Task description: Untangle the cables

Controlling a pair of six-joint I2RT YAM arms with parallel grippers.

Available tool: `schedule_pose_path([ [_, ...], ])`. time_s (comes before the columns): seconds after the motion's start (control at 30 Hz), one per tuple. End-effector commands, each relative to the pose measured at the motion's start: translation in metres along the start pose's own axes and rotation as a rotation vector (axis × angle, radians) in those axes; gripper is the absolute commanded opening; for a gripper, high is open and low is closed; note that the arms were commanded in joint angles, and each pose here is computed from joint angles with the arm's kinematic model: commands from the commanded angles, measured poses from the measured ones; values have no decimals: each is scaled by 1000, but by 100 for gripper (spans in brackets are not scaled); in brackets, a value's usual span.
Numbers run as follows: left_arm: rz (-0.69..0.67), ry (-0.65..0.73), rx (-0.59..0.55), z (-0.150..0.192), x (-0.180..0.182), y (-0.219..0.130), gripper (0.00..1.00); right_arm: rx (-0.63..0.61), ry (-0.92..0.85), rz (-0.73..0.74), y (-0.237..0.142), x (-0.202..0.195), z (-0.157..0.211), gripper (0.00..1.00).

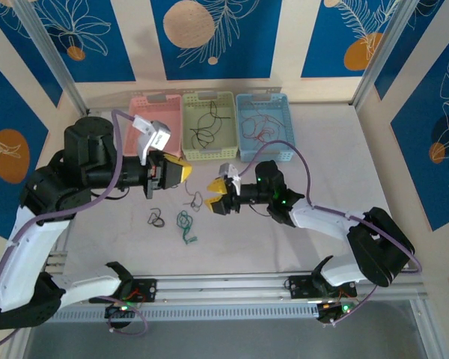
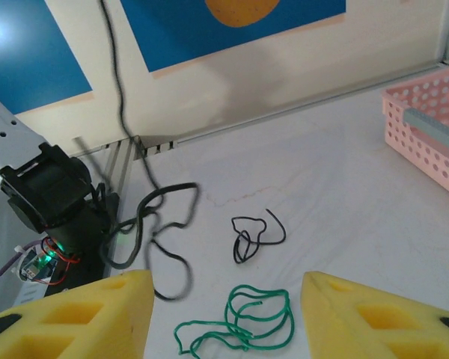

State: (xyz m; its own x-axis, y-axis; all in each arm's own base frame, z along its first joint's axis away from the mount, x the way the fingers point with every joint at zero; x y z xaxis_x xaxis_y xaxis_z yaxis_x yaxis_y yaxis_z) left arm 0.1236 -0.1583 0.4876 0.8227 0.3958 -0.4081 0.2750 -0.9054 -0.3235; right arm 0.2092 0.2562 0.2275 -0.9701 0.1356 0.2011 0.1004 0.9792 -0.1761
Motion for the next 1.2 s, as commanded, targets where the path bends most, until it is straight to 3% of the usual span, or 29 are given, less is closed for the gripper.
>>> schedule_pose_path([
  [0.0,26,-10,-27,-4,-2,2,0,-30,-38,-39,6,5,-7,55],
  [0.23,-45,-56,-59,-4,4,2,0,-61,-76,10,10,9,-16,54],
  [0.5,-208,-177,-168,-10,18,-3,0,-58,-216,37,13,25,-20,55],
  [0.73,-356,-246,-197,-15,30,-4,0,-101,-318,95,13,28,-33,55],
  [0.93,-386,-265,-217,-20,34,-1,0,-125,-391,151,14,26,-41,55],
  [1.17,-416,-291,-215,-21,39,3,0,-148,-436,98,19,34,-54,53],
])
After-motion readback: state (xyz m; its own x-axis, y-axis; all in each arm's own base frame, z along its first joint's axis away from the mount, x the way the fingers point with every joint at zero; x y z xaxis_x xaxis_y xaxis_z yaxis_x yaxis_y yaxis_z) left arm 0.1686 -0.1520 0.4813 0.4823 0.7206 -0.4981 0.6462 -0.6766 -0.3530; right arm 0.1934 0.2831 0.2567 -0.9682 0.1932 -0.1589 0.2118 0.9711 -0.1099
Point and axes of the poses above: each hand's point on the last joint's axis, 136 mm out from that joint toward the fingers, its own y axis out along the fingers, its own x axis along the line the jaws close on, z = x × y, the point moved 9 cm from there along -y, back along the fingers, and after that the axes turned 1 degree about -y, right-handed, at the moved point
